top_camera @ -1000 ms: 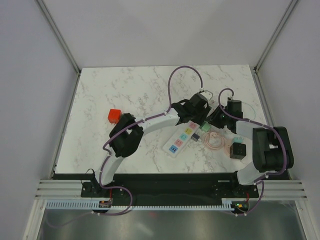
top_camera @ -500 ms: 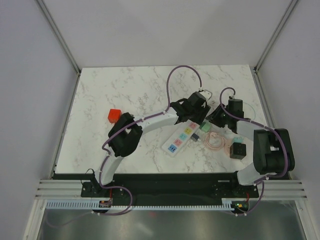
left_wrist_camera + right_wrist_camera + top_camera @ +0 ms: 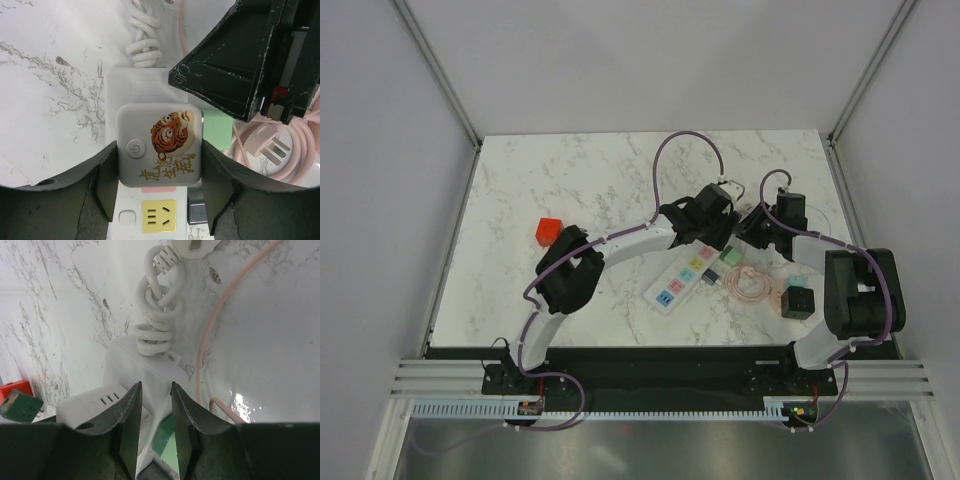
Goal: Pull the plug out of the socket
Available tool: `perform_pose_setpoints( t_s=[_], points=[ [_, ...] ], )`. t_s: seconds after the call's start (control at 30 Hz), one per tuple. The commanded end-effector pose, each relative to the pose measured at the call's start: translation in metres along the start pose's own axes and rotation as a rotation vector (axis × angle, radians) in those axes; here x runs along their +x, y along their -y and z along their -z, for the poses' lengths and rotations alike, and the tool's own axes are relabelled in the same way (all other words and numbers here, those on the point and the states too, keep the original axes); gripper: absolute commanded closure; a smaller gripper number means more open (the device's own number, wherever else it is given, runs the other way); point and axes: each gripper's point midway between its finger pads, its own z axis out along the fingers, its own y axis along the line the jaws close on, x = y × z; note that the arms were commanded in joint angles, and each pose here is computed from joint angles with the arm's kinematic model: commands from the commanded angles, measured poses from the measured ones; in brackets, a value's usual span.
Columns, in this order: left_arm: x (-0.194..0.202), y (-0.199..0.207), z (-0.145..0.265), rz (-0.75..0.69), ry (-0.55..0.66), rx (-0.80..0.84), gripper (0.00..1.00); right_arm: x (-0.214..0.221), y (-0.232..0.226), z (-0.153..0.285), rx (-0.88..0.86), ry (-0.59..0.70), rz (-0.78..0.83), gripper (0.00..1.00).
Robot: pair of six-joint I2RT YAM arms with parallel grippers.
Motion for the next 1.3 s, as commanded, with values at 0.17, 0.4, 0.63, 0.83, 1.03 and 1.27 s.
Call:
perform_pose_setpoints(
  t_s=[0.17,0.4,0.63,0.83,1.03,1.27],
  points=[
    [0.007,0.034,0.010,0.028,-0.034,0.142,0.98,0.019,0.011,-0.006,0.002,-0.033,-0.008,0.63],
    [-0.009,0.041,0.017,0.037,0.022,0.173,0.98,0.027,0.032,-0.011,0.070,-0.044,-0.014,0.64],
    [-0.019,0.025,0.026,-0.130,0.096,-0.036,0.98,0.034,0.046,-0.013,0.123,-0.054,-0.028,0.67],
    [-0.018,0.036,0.033,0.043,0.076,0.166,0.98,0.035,0.050,-0.012,0.145,-0.054,-0.022,0.66],
    [-0.029,0.024,0.042,0.283,0.061,0.336,0.98,0.035,0.052,-0.010,0.159,-0.052,-0.013,0.67],
    [-0.031,0.007,0.051,0.121,0.060,0.169,0.98,0.037,0.052,-0.010,0.153,-0.057,-0.022,0.66]
  ],
)
